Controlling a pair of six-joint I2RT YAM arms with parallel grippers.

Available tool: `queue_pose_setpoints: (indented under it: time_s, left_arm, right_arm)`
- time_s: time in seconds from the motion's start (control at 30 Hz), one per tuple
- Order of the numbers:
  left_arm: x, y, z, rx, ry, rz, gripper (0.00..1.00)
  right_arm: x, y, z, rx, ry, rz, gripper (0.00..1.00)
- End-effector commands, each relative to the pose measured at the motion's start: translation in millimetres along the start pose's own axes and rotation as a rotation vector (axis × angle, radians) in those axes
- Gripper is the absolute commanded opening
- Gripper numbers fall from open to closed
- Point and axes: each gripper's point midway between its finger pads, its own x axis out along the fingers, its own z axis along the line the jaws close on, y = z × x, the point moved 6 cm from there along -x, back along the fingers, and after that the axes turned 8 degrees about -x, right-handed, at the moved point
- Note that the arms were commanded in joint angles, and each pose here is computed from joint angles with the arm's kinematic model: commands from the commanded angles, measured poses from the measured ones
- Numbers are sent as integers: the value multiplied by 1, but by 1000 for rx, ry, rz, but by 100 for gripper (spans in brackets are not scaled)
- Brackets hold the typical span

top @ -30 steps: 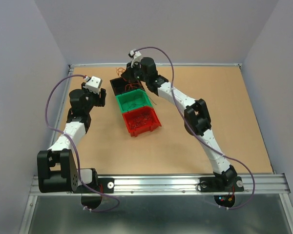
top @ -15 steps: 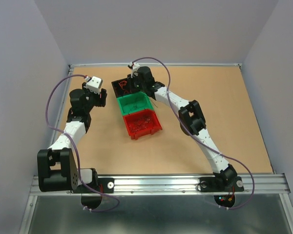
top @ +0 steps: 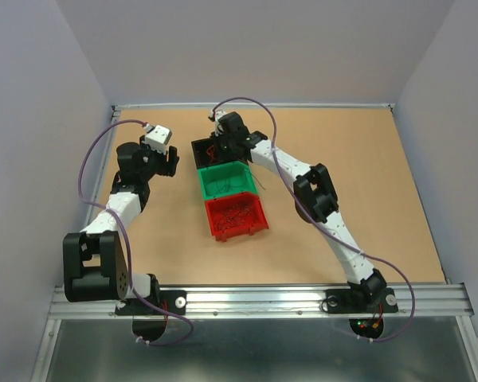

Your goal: Untangle the cables

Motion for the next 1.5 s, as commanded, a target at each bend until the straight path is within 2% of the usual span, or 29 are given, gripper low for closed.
queue_pose_setpoints:
  time_s: [0.0, 0.13, 0.2, 0.23, 0.27, 0.4, 0.53, 0.67, 0.77, 0.8, 0.83, 0.87, 0.97, 1.03, 1.07, 1.1, 1.2, 1.23, 1.27, 1.3, 1.33, 1.37, 1.4, 1.43, 1.47]
  left_arm:
    - [0, -26, 0, 40, 30, -66, 70]
    - [1, -22, -2, 47, 40, -56, 70]
    - [2, -22, -4, 50, 49, -52, 70]
    - [3, -21, -4, 53, 51, -48, 70]
    - [4, -20, -5, 54, 56, -44, 70]
    - [5, -18, -5, 61, 63, -37, 70]
    - [4, -18, -7, 69, 72, -40, 70]
    - [3, -19, -8, 75, 80, -44, 70]
    - [-1, -22, -8, 81, 69, -67, 70]
    - [-2, -24, -8, 85, 64, -80, 71]
    - [-6, -26, -9, 84, 65, -91, 72]
    - [-8, -27, -10, 81, 63, -98, 75]
    - [-20, -34, -11, 79, 58, -144, 82]
    - [-28, -35, -13, 76, 62, -167, 83]
    - [-36, -41, -13, 80, 65, -192, 83]
    - [-40, -43, -14, 73, 71, -202, 83]
    - [-56, -39, -20, 45, 87, -229, 89]
    - [-58, -39, -21, 41, 94, -234, 89]
    - [-65, -43, -25, 40, 96, -256, 89]
    - [-67, -43, -26, 26, 96, -261, 89]
    - [-70, -38, -28, 1, 94, -250, 89]
    - [-76, -41, -31, 4, 96, -264, 89]
    - [-79, -41, -33, 2, 96, -265, 89]
    - [-82, -32, -35, -1, 100, -246, 89]
    - [-91, -36, -39, 13, 102, -271, 89]
  right_arm:
    - [-30, 13, 21, -58, 29, 136, 1]
    - [-35, 28, 19, -64, 70, 212, 3]
    - [-36, 34, 13, -72, 124, 240, 20]
    - [-37, 34, 11, -79, 137, 241, 26]
    - [-39, 35, 9, -86, 150, 242, 28]
    - [-62, -2, 14, -95, 139, 147, 35]
    - [-89, -44, 19, -91, 137, 33, 35]
    - [-118, -71, 21, -96, 153, -44, 45]
    - [-133, -75, 21, -96, 162, -61, 57]
    - [-138, -78, 22, -92, 165, -77, 68]
    - [-138, -68, 21, -92, 167, -51, 73]
    - [-152, -75, 23, -90, 168, -75, 83]
    - [-159, -53, 21, -72, 180, -56, 100]
    - [-192, -70, 24, -52, 185, -176, 100]
    - [-188, -38, 21, -39, 202, -128, 100]
    - [-217, -58, 21, -5, 230, -249, 100]
    - [-254, -32, 15, 51, 298, -336, 100]
    - [-245, -15, 13, 58, 311, -311, 100]
    - [-275, -22, 14, 69, 314, -388, 100]
    - [-282, -14, 13, 91, 323, -409, 100]
    - [-282, 11, 11, 93, 335, -373, 100]
    - [-306, 14, 13, 113, 330, -418, 100]
    - [-314, 16, 13, 137, 327, -458, 100]
    - [-314, 42, 12, 147, 332, -429, 100]
    - [-333, 42, 15, 165, 316, -491, 100]
